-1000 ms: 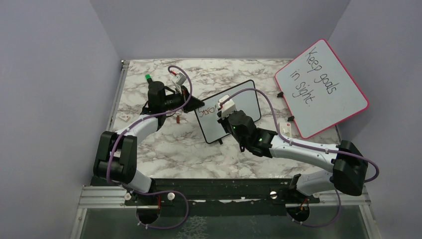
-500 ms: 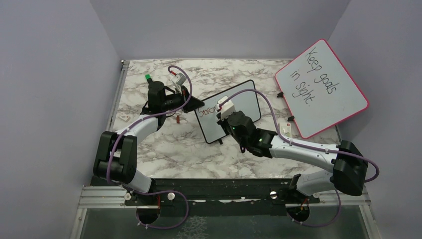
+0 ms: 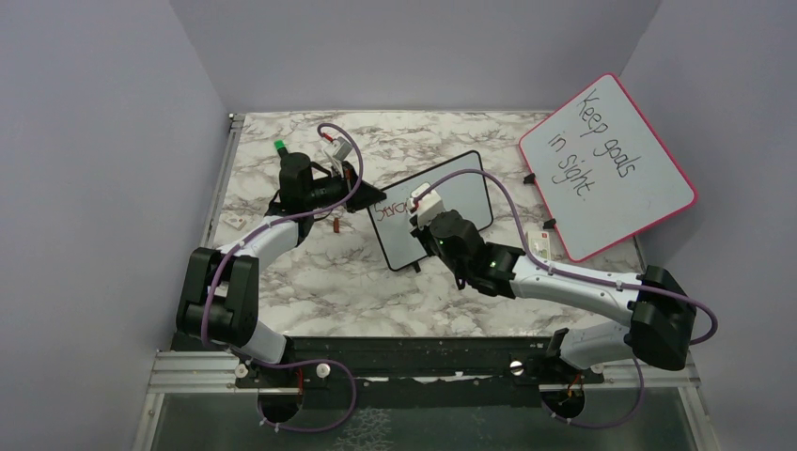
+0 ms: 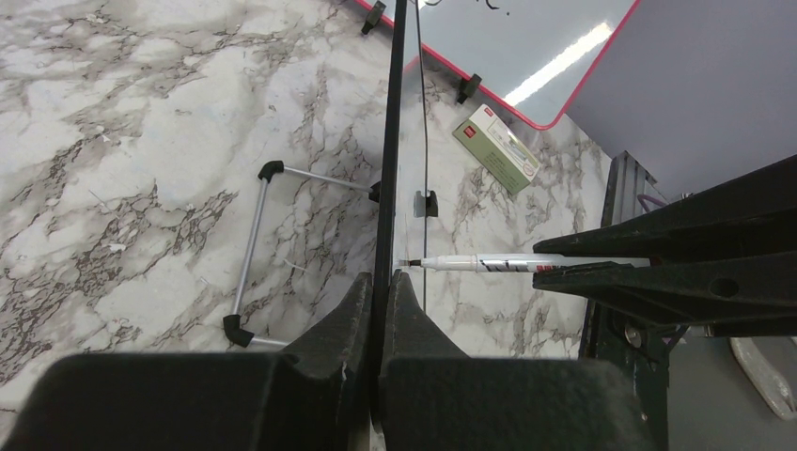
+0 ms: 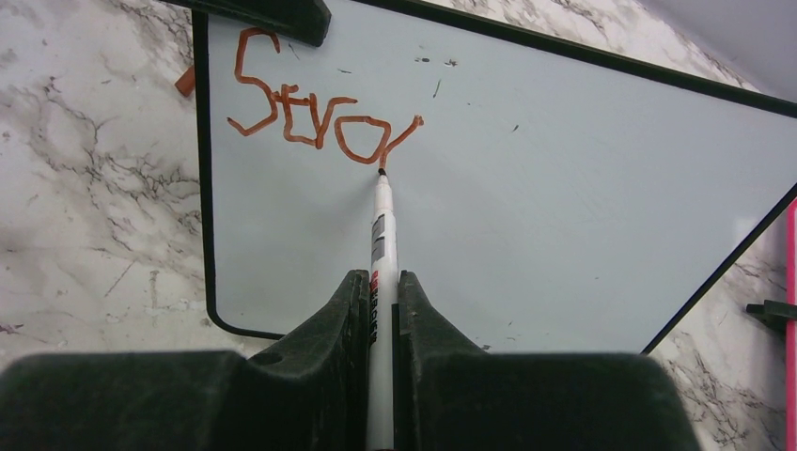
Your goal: Write a sentence on the whiteboard
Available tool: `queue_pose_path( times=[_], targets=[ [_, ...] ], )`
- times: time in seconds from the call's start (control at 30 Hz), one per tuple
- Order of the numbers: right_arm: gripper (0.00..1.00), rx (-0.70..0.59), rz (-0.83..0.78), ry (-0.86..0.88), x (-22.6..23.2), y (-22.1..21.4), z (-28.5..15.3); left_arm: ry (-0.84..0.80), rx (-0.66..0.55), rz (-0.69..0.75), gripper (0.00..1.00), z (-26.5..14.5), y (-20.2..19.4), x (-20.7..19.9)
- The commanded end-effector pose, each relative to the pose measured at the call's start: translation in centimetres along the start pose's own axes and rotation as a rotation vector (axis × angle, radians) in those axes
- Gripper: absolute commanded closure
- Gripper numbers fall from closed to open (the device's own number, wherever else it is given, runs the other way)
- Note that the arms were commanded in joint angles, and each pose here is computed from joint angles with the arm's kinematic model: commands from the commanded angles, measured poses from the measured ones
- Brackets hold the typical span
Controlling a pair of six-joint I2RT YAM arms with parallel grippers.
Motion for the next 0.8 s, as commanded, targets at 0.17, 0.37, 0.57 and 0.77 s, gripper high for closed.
queue_pose_path(
  times=[0.17, 0.37, 0.57, 0.77],
  targets=[
    [0.99, -0.047, 0.026, -0.029, -0.4, 0.9, 0.1, 0.088, 0.063, -0.065, 1.0, 0.2, -2.3, 1.5],
    [0.99, -0.083, 0.041, -0.048, -0.8, 1.6, 0.0, 0.088, 0.064, -0.065, 1.0, 0.2, -2.3, 1.6],
    [0.99, -0.076, 0.048, -0.071, -1.0, 1.3, 0.3, 0.087, 0.065, -0.065, 1.0, 0.2, -2.4, 1.5],
    [0.99, -0.08, 0.054, -0.084, -1.3, 1.3, 0.5, 0.086, 0.064, -0.065, 1.0, 0.2, -2.3, 1.5]
  ],
)
Point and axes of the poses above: each gripper's point midway between its finger pads, its own z axis out along the fingers, its own x axis along the line the jaws close on, y = z × x, the point moved 9 cm from there along -z, back along the fingers, and after that the axes turned 6 degrees about -z, right-handed, at the moved point
